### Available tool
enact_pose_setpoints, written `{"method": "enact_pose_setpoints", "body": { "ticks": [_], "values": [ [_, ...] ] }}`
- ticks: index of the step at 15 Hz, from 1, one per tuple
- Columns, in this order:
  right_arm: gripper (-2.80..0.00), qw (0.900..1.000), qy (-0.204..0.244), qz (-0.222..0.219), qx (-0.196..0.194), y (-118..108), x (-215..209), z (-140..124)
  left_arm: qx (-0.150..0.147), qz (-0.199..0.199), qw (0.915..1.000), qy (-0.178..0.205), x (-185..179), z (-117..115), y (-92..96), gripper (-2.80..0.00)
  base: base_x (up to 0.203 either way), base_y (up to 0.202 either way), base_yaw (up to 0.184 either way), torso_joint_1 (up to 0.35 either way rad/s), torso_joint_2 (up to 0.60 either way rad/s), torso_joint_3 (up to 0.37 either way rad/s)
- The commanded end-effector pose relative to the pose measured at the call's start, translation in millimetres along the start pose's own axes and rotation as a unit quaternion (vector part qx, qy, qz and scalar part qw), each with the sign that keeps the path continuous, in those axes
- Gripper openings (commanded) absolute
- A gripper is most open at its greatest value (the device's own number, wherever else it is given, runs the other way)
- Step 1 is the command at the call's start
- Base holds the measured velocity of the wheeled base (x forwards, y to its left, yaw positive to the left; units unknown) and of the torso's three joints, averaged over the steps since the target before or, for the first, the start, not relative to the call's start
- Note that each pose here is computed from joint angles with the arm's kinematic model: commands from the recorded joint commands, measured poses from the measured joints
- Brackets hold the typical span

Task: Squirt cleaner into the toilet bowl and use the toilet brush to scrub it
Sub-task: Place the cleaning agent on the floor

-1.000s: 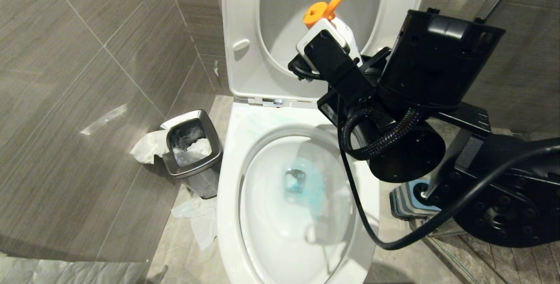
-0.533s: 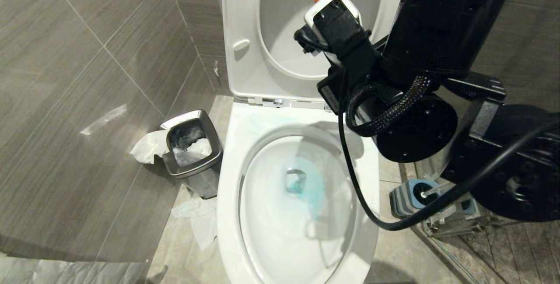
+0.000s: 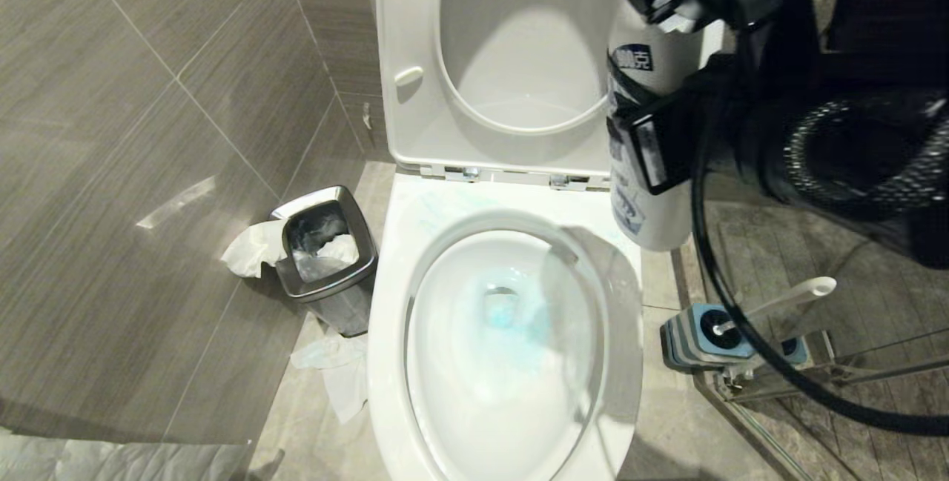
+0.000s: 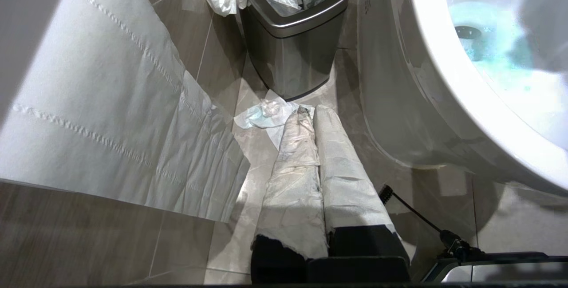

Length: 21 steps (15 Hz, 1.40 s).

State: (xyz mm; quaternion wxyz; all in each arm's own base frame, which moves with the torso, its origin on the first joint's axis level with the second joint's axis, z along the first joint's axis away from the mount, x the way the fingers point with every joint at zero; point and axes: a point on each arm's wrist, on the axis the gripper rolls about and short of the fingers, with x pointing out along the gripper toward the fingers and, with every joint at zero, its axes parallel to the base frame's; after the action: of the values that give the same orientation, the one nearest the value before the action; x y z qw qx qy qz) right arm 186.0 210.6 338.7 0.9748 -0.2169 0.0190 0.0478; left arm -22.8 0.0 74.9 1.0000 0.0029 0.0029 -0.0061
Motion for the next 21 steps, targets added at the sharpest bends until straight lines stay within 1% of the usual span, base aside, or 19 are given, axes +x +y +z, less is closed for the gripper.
{"method": "enact_pose_setpoints", "body": {
  "ticks": [1, 2, 5, 6, 8, 12, 14, 17, 18, 21],
  "values": [
    [-2.80, 0.999, -0.013, -0.003, 0.035, -31.2, -25.7, 3.3, -0.001, 0.000, 1.0000, 0.001, 0.1, -0.5, 0.0, -2.80, 0.000, 0.000, 0.000, 0.000, 0.00, 0.000],
    [-2.80, 0.999, -0.014, 0.005, 0.040, -39.8, -34.0, -1.2, -0.001, 0.000, 1.0000, 0.001, 0.1, -0.5, 0.0, -2.80, 0.000, 0.000, 0.000, 0.000, 0.00, 0.000],
    [-2.80, 0.999, -0.006, 0.030, 0.043, -61.3, -52.8, -31.5, 0.000, 0.000, 1.0000, 0.001, 0.1, -0.5, 0.0, -2.80, 0.000, 0.000, 0.000, 0.000, 0.00, 0.000],
    [-2.80, 0.998, 0.002, 0.029, 0.046, -70.3, -55.8, -44.7, -0.001, 0.000, 1.0000, 0.001, 0.1, -0.5, 0.0, -2.80, 0.000, 0.000, 0.000, 0.000, 0.00, 0.000],
    [-2.80, 0.998, 0.013, 0.025, 0.055, -85.6, -53.7, -61.2, 0.000, 0.000, 1.0000, 0.001, 0.1, -0.5, 0.0, -2.80, 0.000, 0.000, 0.000, 0.000, 0.00, 0.000],
    [-2.80, 0.996, 0.035, 0.009, 0.085, -115.8, -38.1, -82.4, 0.000, 0.000, 1.0000, 0.001, 0.1, -0.5, 0.0, -2.80, 0.000, 0.000, 0.000, 0.000, 0.00, 0.000],
    [-2.80, 0.994, 0.052, 0.007, 0.095, -126.4, -28.6, -95.1, 0.000, 0.000, 1.0000, 0.001, 0.1, -0.5, 0.0, -2.80, 0.000, 0.000, 0.000, 0.000, 0.00, 0.000],
    [-2.80, 0.992, 0.077, 0.017, 0.103, -136.6, -10.0, -113.1, -0.001, 0.000, 1.0000, 0.001, 0.1, -0.5, 0.0, -2.80, 0.000, 0.000, 0.000, 0.000, 0.00, 0.000],
    [-2.80, 0.991, 0.077, 0.018, 0.107, -139.3, -0.6, -116.9, -0.001, 0.000, 1.0000, 0.001, 0.1, -0.5, 0.0, -2.80, 0.000, 0.000, 0.000, 0.000, 0.00, 0.000],
    [-2.80, 0.992, 0.051, 0.008, 0.117, -150.7, 30.6, -127.0, 0.000, 0.000, 1.0000, 0.001, 0.1, -0.5, 0.0, -2.80, 0.000, 0.000, 0.000, 0.000, 0.00, 0.000]
  ]
}}
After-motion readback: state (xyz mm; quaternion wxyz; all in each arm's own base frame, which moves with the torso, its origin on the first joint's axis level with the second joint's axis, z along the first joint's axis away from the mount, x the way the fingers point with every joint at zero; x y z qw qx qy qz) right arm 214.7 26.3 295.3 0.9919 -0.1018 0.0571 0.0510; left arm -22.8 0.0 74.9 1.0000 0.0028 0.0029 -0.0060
